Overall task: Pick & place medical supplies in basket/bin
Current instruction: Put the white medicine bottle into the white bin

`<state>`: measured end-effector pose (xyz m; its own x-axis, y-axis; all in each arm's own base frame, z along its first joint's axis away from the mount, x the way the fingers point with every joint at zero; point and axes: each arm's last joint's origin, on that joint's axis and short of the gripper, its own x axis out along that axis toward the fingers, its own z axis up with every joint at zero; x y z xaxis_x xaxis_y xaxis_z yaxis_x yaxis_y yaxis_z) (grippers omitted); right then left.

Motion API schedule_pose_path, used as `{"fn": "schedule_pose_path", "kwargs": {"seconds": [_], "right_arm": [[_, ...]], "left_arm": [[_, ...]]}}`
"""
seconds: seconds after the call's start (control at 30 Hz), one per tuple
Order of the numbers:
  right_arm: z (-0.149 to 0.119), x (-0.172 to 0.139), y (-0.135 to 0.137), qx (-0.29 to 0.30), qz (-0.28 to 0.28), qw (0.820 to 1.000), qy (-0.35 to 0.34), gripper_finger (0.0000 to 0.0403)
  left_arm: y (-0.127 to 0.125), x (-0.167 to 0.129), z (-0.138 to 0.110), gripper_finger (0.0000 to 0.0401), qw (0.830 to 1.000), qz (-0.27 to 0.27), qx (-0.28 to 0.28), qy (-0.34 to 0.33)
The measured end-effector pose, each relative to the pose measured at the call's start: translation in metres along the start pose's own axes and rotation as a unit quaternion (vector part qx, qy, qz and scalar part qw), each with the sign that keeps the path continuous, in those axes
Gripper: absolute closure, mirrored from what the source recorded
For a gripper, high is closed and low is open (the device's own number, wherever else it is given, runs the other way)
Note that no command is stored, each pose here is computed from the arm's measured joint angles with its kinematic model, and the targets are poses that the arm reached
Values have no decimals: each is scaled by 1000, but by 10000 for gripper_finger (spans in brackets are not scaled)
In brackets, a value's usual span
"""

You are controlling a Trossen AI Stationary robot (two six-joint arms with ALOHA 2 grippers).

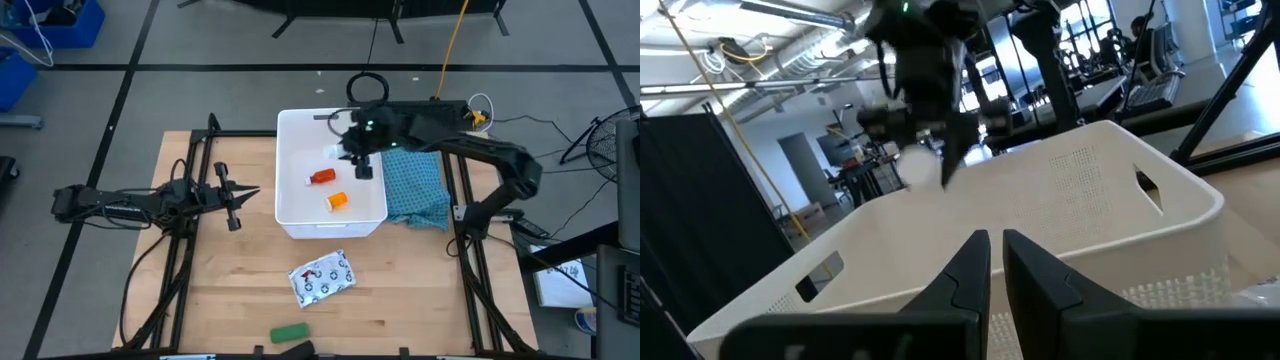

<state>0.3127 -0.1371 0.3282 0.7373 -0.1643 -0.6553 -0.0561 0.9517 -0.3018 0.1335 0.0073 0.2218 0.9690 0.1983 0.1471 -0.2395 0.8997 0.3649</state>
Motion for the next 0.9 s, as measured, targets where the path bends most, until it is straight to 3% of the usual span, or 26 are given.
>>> {"fn": "schedule_pose_path", "kwargs": {"seconds": [0.17, 0.27, 0.47, 0.67, 0.9], "right_arm": [[-13, 38, 1, -40, 35, 998, 39, 245], [-20, 50, 6, -74, 83, 993, 46, 245], [-26, 67, 11, -64, 134, 988, 42, 245], [-29, 72, 2, -12, 89, 994, 59, 245], [-33, 71, -9, -4, 69, 996, 54, 245]], "left_arm": [[0, 0, 0, 364, 1000, 0, 2, 0], [0, 0, 0, 364, 1000, 0, 2, 1], [0, 0, 0, 364, 1000, -1, 5, 2], [0, 0, 0, 364, 1000, -1, 6, 2], [0, 0, 0, 364, 1000, 0, 6, 2]]}}
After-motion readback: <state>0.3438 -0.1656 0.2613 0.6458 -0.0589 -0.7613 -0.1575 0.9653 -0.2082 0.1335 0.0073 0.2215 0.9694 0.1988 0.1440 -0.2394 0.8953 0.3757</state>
